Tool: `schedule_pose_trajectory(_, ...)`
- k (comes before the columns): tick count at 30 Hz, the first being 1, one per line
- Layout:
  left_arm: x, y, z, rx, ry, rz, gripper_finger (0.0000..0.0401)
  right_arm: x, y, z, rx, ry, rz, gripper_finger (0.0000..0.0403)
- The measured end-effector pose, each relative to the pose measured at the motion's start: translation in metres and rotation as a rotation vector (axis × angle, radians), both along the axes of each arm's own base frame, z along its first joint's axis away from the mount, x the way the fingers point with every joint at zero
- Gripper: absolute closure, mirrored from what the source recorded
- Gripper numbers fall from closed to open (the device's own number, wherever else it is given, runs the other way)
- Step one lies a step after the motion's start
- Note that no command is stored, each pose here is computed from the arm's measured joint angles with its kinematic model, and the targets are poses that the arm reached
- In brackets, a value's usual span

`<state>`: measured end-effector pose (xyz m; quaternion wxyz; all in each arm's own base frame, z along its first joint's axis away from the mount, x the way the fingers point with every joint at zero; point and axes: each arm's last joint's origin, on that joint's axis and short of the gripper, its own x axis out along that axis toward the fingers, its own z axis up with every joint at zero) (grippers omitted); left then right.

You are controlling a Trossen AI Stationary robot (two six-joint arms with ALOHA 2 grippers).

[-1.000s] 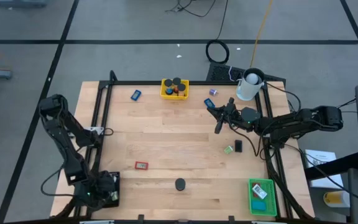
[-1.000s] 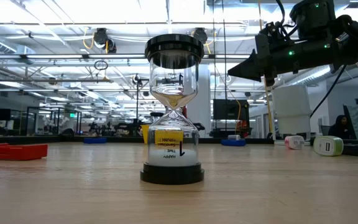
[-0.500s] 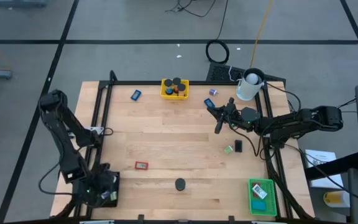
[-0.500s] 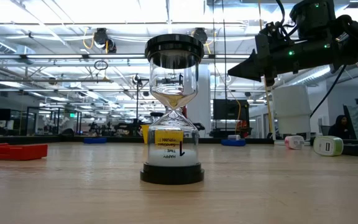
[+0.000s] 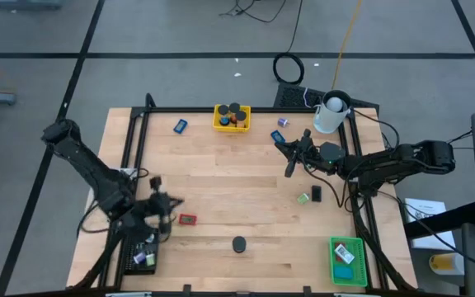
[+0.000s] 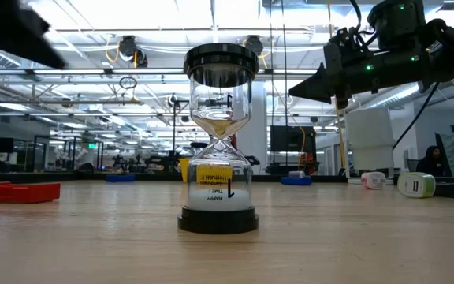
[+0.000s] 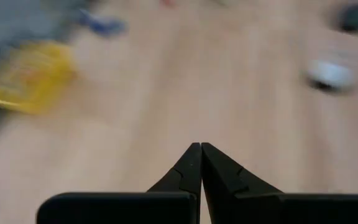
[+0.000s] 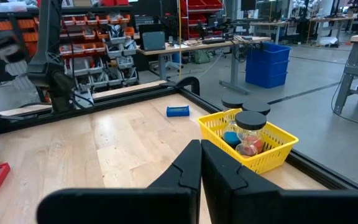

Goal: Pick & Place Office items
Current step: Put the blue digital timer into the green bin

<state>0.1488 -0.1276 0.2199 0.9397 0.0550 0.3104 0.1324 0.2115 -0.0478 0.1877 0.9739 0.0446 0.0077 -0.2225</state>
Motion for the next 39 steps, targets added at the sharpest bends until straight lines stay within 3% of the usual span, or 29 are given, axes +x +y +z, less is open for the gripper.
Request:
schedule_pose_trajectory(4, 0.019, 0.028, -0.014, 0.120, -0.016, 0.110, 0.0384, 0.000, 0.000, 0.000, 0.001, 0.003, 0.000, 0.0402)
schedule_pose_trajectory(6, 0.029, 0.041, -0.028, 0.097, -0.022, 0.117, 0.0384, 0.000, 0.000, 0.000, 0.001, 0.005, 0.000, 0.0401)
schedule_pose_trajectory(10, 0.043, 0.065, -0.051, 0.002, -0.100, -0.022, 0.0384, 0.000, 0.000, 0.000, 0.001, 0.005, 0.000, 0.0402)
schedule_pose_trajectory(12, 0.047, 0.080, -0.056, -0.013, -0.160, -0.030, 0.0384, 0.000, 0.000, 0.000, 0.001, 0.005, 0.000, 0.0402)
schedule_pose_trajectory(16, 0.054, 0.116, -0.051, 0.004, -0.160, 0.126, 0.0384, 0.000, 0.000, 0.000, 0.001, 0.005, 0.000, 0.0402)
schedule_pose_trajectory(21, 0.056, 0.165, -0.026, -0.024, -0.074, 0.346, 0.0384, 0.000, 0.000, -0.001, 0.001, 0.006, 0.000, 0.0401)
schedule_pose_trajectory(27, 0.044, 0.211, -0.016, -0.143, -0.006, 0.484, 0.0381, 0.000, 0.000, -0.002, 0.004, 0.024, 0.000, 0.0401)
schedule_pose_trajectory(31, 0.038, 0.221, -0.022, -0.261, -0.023, 0.438, 0.0360, 0.000, 0.000, -0.003, 0.008, 0.034, -0.003, 0.0402)
schedule_pose_trajectory(35, 0.039, 0.214, -0.036, -0.217, -0.057, 0.341, 0.0340, 0.002, -0.003, -0.009, 0.059, 0.132, -0.104, 0.0400)
schedule_pose_trajectory(39, 0.035, 0.203, -0.055, -0.149, -0.242, 0.267, 0.0340, 0.013, -0.008, 0.002, 0.097, 0.285, -0.200, 0.0391)
